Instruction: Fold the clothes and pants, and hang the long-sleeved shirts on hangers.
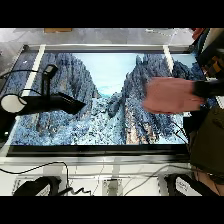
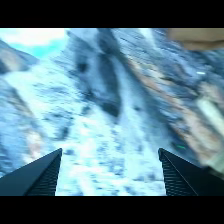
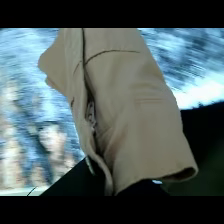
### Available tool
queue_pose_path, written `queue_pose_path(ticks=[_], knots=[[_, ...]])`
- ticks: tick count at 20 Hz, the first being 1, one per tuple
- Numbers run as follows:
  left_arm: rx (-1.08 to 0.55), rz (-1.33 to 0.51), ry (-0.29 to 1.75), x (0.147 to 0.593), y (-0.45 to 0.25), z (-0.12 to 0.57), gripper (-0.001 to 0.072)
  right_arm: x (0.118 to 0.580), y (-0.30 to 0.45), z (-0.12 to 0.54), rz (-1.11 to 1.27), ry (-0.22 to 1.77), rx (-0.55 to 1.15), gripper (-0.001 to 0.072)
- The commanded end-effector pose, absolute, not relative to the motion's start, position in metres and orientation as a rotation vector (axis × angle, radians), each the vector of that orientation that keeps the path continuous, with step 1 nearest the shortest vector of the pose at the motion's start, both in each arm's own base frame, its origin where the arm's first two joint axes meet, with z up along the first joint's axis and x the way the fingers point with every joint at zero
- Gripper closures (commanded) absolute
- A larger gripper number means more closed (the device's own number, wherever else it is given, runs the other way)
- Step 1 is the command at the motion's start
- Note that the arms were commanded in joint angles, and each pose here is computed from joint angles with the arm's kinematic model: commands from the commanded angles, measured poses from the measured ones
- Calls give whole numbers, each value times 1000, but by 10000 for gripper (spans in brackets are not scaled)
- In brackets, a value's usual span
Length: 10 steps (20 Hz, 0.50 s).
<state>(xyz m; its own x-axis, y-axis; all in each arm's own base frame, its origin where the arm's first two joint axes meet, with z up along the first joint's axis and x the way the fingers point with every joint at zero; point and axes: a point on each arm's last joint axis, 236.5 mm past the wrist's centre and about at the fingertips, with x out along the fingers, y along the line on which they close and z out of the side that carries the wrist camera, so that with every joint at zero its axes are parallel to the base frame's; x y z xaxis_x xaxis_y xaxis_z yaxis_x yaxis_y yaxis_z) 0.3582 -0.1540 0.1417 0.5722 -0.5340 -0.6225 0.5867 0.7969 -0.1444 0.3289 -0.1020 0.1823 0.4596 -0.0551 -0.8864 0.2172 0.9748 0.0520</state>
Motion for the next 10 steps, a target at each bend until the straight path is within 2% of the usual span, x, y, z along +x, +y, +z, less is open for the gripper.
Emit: queue_pose_path(ticks=[1, 6, 8, 10], knots=[[256, -524, 581, 376, -116, 169, 13, 222, -195, 221, -667, 1005, 348, 694], [256, -525, 584, 376, -117, 168, 14, 104, -244, 232, -1184, 848, 729, 693], [256, -525, 583, 376, -117, 168, 14, 70, -247, 232, -1340, 768, 874, 693], [255, -526, 584, 376, -117, 168, 14, 51, -248, 231, -1409, 743, 932, 692]])
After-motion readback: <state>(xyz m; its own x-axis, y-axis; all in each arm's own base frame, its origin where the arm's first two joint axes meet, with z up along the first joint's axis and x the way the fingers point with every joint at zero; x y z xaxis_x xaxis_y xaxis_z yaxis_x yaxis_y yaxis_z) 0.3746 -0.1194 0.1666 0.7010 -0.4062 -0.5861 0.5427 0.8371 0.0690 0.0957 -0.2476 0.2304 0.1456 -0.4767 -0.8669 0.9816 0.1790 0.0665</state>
